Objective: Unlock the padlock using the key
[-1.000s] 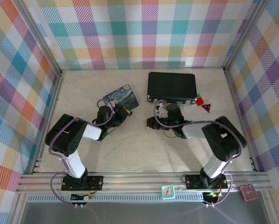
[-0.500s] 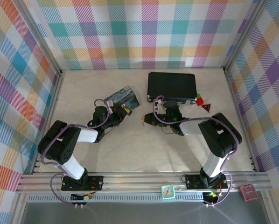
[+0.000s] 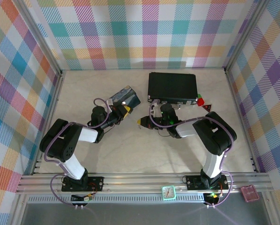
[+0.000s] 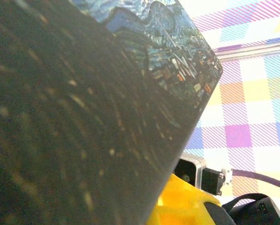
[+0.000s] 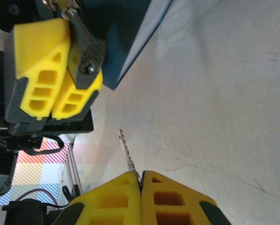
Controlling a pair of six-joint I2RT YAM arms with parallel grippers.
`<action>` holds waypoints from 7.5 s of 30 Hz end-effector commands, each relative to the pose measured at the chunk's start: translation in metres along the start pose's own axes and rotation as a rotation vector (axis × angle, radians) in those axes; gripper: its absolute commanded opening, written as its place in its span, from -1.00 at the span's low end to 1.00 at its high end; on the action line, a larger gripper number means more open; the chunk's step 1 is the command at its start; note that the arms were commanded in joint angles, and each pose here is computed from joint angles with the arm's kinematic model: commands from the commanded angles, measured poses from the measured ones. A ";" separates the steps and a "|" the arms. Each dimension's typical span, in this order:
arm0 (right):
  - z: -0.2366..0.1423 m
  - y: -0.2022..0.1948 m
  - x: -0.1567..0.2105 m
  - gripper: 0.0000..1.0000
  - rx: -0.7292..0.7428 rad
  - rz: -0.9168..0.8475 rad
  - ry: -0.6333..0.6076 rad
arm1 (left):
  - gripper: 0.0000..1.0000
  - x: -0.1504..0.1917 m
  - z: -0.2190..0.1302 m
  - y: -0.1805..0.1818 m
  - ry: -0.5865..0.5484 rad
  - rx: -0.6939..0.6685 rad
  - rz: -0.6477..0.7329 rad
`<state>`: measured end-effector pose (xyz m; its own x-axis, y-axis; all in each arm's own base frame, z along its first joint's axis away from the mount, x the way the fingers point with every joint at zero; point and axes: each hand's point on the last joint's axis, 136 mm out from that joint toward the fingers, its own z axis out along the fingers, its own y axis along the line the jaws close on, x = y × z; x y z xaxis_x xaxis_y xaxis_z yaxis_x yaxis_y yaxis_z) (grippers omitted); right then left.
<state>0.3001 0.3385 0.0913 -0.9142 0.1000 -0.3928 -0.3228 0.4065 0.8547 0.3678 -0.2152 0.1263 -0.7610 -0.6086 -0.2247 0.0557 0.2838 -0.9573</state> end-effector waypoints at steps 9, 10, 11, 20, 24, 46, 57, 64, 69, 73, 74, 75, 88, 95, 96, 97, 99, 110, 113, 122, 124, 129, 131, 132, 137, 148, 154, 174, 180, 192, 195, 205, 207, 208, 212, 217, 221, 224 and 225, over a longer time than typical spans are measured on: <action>0.005 0.018 -0.025 -1.00 -0.073 -0.051 -0.077 | -1.00 0.000 -0.004 -0.017 0.001 0.112 0.027; 0.005 0.019 -0.026 -1.00 -0.079 -0.052 -0.084 | -1.00 0.000 -0.004 -0.017 0.000 0.112 0.027; 0.005 0.020 -0.027 -1.00 -0.084 -0.054 -0.087 | -1.00 0.001 -0.005 -0.016 0.002 0.110 0.026; 0.006 0.023 -0.032 -1.00 -0.102 -0.071 -0.105 | -1.00 0.002 -0.008 -0.015 -0.001 0.105 0.030; 0.007 0.025 -0.033 -1.00 -0.124 -0.071 -0.111 | -1.00 0.004 -0.009 -0.011 0.001 0.100 0.026; 0.003 0.011 -0.022 -1.00 -0.071 -0.034 -0.099 | -1.00 0.001 -0.006 -0.013 -0.021 0.109 0.011; -0.005 0.022 -0.018 -1.00 -0.108 -0.063 -0.095 | -1.00 0.000 -0.007 -0.013 -0.022 0.099 0.020; -0.002 0.024 -0.022 -1.00 -0.114 -0.075 -0.097 | -1.00 0.004 -0.007 -0.011 -0.017 0.098 0.020; 0.004 0.023 -0.025 -1.00 -0.118 -0.074 -0.095 | -1.00 0.004 -0.008 -0.016 -0.014 0.104 0.026; 0.005 0.028 -0.028 -1.00 -0.144 -0.076 -0.100 | -1.00 0.005 -0.009 -0.017 -0.017 0.098 0.035; 0.006 0.029 -0.028 -1.00 -0.144 -0.079 -0.099 | -1.00 0.005 -0.010 -0.017 -0.016 0.099 0.036; 0.006 0.028 -0.028 -1.00 -0.140 -0.079 -0.096 | -1.00 0.005 -0.010 -0.018 -0.017 0.099 0.036; 0.016 0.021 -0.024 -1.00 -0.144 -0.060 -0.079 | -1.00 0.008 -0.011 -0.027 -0.011 0.116 0.047; 0.017 0.030 -0.025 -1.00 -0.139 -0.072 -0.032 | -1.00 0.017 -0.007 -0.029 0.045 0.127 0.065; 0.016 0.030 -0.027 -1.00 -0.124 -0.072 -0.028 | -1.00 0.019 -0.007 -0.030 0.056 0.133 0.073; 0.014 0.031 -0.028 -1.00 -0.109 -0.073 -0.020 | -1.00 0.021 -0.007 -0.030 0.071 0.134 0.078; 0.012 0.033 -0.031 -1.00 -0.086 -0.071 -0.009 | -1.00 0.026 -0.009 -0.030 0.091 0.127 0.089; 0.012 0.040 -0.053 -1.00 -0.147 0.011 -0.034 | -1.00 0.034 -0.016 -0.037 0.131 0.119 0.143; 0.009 0.036 -0.059 -1.00 -0.175 0.041 -0.054 | -1.00 0.038 -0.016 -0.039 0.158 0.130 0.145; 0.007 0.034 -0.067 -1.00 -0.170 0.054 -0.058 | -1.00 0.047 -0.012 -0.039 0.227 0.130 0.128; 0.008 0.034 -0.070 -1.00 -0.171 0.073 -0.080 | -1.00 0.047 -0.011 -0.040 0.209 0.125 0.121; 0.011 0.032 -0.076 -1.00 -0.156 0.125 -0.158 | -1.00 0.046 -0.011 -0.040 0.157 0.085 0.116; 0.014 0.032 -0.074 -1.00 -0.146 0.140 -0.173 | -1.00 0.043 -0.012 -0.038 0.130 0.062 0.119; 0.015 0.029 -0.074 -1.00 -0.132 0.153 -0.183 | -1.00 0.041 -0.011 -0.037 0.113 0.049 0.119; 0.023 0.036 -0.066 -1.00 -0.201 0.360 -0.107 | -1.00 0.036 -0.008 -0.054 0.100 0.128 0.189; 0.019 0.121 -0.066 -1.00 -0.555 0.940 0.059 | -1.00 0.045 0.002 -0.070 0.132 0.301 0.250; 0.028 0.144 -0.075 -1.00 -0.613 1.026 0.067 | -1.00 0.041 0.002 -0.078 0.126 0.324 0.276; 0.051 0.145 -0.056 -1.00 -0.599 1.051 0.007 | -1.00 0.027 0.004 -0.063 0.043 0.272 0.328; 0.049 0.078 -0.051 -0.77 -0.340 0.788 -0.062 | -1.00 0.011 0.007 -0.063 -0.028 0.248 0.272; 0.041 0.007 -0.014 -0.30 -0.076 0.524 -0.077 | -1.00 -0.005 0.000 -0.047 -0.133 0.149 0.235; 0.024 -0.010 -0.003 -0.25 0.073 0.387 -0.074 | -1.00 -0.003 -0.002 -0.038 -0.128 0.106 0.236; -0.027 -0.023 0.010 -0.16 0.439 0.055 0.006 | -1.00 0.019 -0.011 0.009 -0.059 -0.079 0.184; -0.038 -0.025 0.012 -0.15 0.498 0.004 0.004 | -1.00 0.027 -0.012 0.025 -0.039 -0.143 0.181; -0.042 -0.024 0.012 -0.14 0.515 -0.017 0.004 | -1.00 0.030 -0.012 0.030 -0.030 -0.165 0.184; -0.053 -0.019 0.013 -0.12 0.568 -0.093 0.018 | -1.00 0.037 -0.015 0.047 -0.020 -0.239 0.183; -0.054 -0.006 0.012 -0.14 0.624 -0.234 0.030 | -1.00 0.052 -0.015 0.065 0.021 -0.319 0.178; -0.041 0.006 0.018 -0.14 0.624 -0.331 0.068 | -0.88 0.056 -0.020 0.074 0.014 -0.360 0.143; -0.029 0.009 0.023 -0.14 0.626 -0.405 0.089 | -0.38 0.056 -0.027 0.078 0.008 -0.399 0.124; -0.025 0.010 0.025 -0.13 0.622 -0.422 0.101 | -0.21 0.056 -0.029 0.079 0.004 -0.412 0.118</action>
<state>0.2673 0.3184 0.1054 -0.8119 -0.1565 -0.5624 -0.4154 0.8318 0.3682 0.3163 -0.2117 0.0427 -0.7769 -0.5353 -0.3314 -0.0861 0.6118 -0.7863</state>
